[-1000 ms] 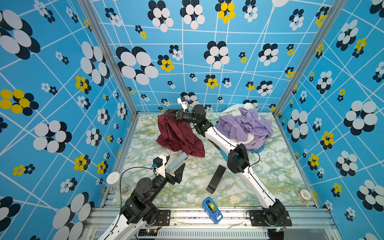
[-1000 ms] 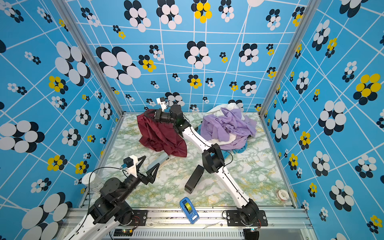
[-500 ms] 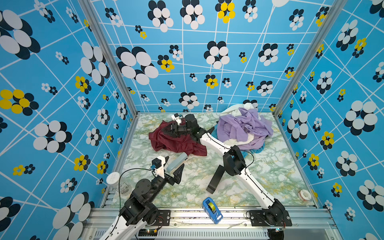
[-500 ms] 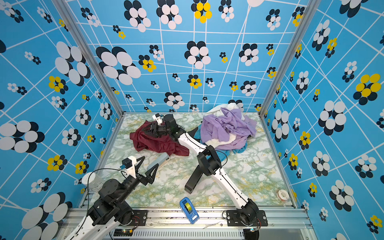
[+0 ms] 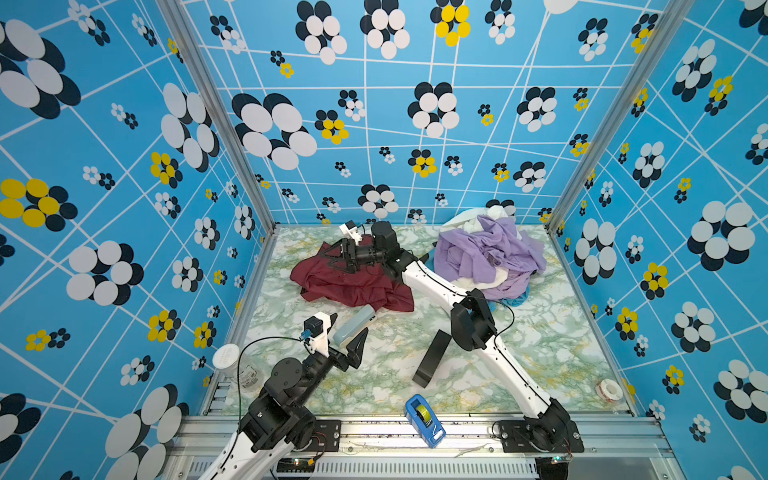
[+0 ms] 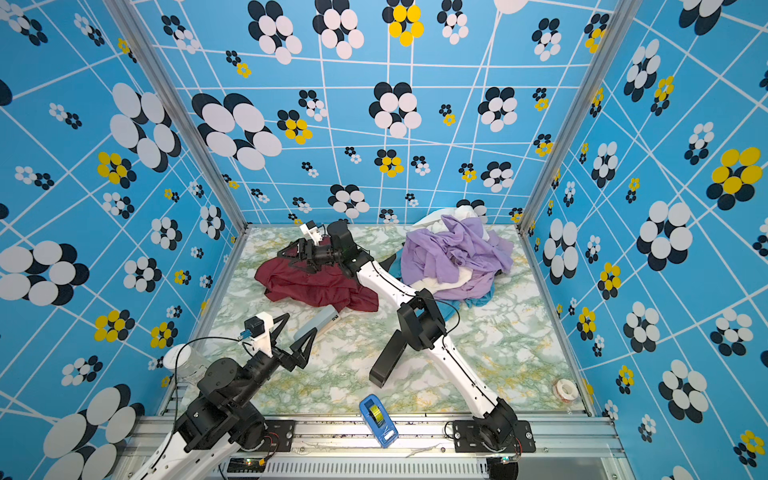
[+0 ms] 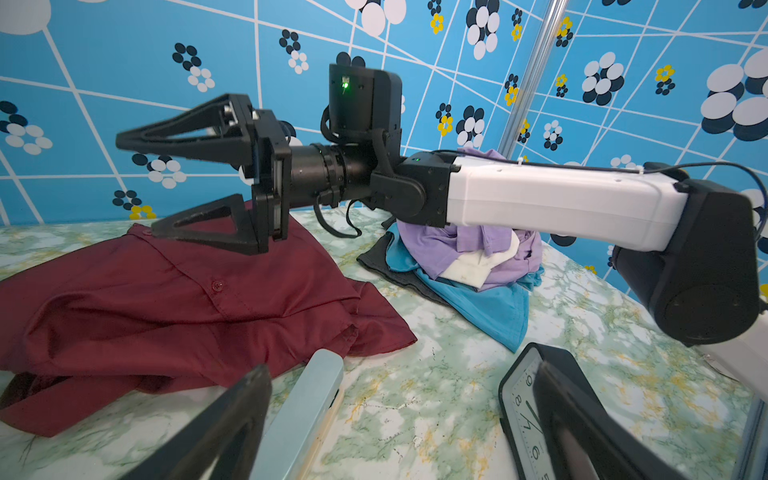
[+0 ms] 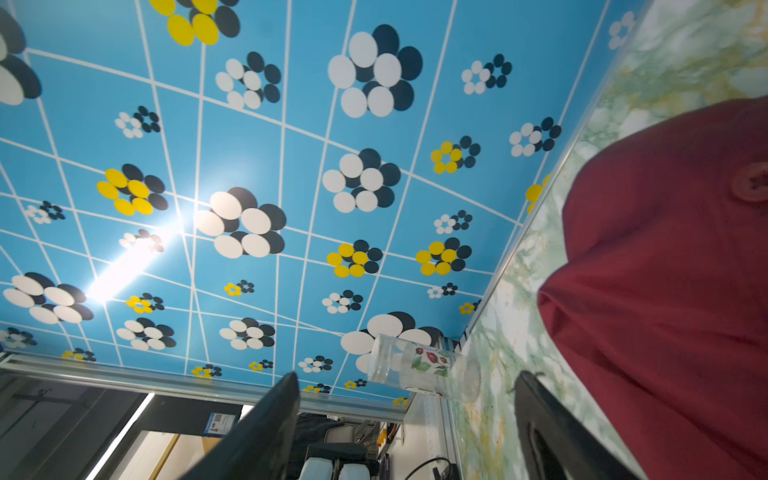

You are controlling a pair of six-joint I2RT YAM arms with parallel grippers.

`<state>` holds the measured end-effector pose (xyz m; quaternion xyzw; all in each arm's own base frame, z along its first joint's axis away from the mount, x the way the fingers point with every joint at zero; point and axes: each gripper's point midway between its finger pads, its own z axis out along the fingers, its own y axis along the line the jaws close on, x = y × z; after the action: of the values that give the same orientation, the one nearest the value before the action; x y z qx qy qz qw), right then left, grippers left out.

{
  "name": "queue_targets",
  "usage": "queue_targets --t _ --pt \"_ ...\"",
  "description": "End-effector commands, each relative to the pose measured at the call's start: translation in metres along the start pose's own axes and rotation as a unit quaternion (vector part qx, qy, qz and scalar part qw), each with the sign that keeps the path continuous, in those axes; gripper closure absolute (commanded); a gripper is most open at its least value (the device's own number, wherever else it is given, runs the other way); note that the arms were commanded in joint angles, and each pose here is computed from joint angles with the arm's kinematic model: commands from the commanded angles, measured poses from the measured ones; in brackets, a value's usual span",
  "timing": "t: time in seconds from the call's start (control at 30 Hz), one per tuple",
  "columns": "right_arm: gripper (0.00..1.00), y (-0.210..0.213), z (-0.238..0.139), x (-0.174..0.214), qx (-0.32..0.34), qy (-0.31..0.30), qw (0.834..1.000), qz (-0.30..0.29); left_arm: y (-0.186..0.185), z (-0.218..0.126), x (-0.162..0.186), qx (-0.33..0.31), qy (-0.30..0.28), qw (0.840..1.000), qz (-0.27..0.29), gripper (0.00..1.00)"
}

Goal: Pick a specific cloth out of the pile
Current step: 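Swing the maroon shirt away from the pile and lay it on the table, then open the right gripper, release the shirt and draw back toward the pile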

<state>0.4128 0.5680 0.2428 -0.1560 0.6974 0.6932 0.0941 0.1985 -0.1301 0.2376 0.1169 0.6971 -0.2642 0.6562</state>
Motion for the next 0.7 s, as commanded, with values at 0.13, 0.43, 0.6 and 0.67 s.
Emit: queue_targets --t 0.13,0.43,0.6,0.67 --pt "0.25 0.065 -0.052 -0.017 0.026 -0.012 0.997 -0.071 -0.001 -0.006 -0.010 0.003 -0.015 1.000 -0.007 0.01" --pt "0.33 -0.032 -0.155 0.023 0.285 -0.014 0.958 -0.037 0.001 -0.007 -0.010 -0.004 -0.015 1.000 -0.007 0.01" --pt "0.34 -0.079 -0.194 0.066 0.360 0.020 0.933 0.009 0.002 -0.007 -0.010 -0.004 -0.016 1.000 -0.007 0.01" --pt "0.34 -0.094 -0.205 0.080 0.390 0.039 0.920 0.019 0.002 -0.007 -0.010 -0.005 -0.016 1.000 -0.007 0.01"
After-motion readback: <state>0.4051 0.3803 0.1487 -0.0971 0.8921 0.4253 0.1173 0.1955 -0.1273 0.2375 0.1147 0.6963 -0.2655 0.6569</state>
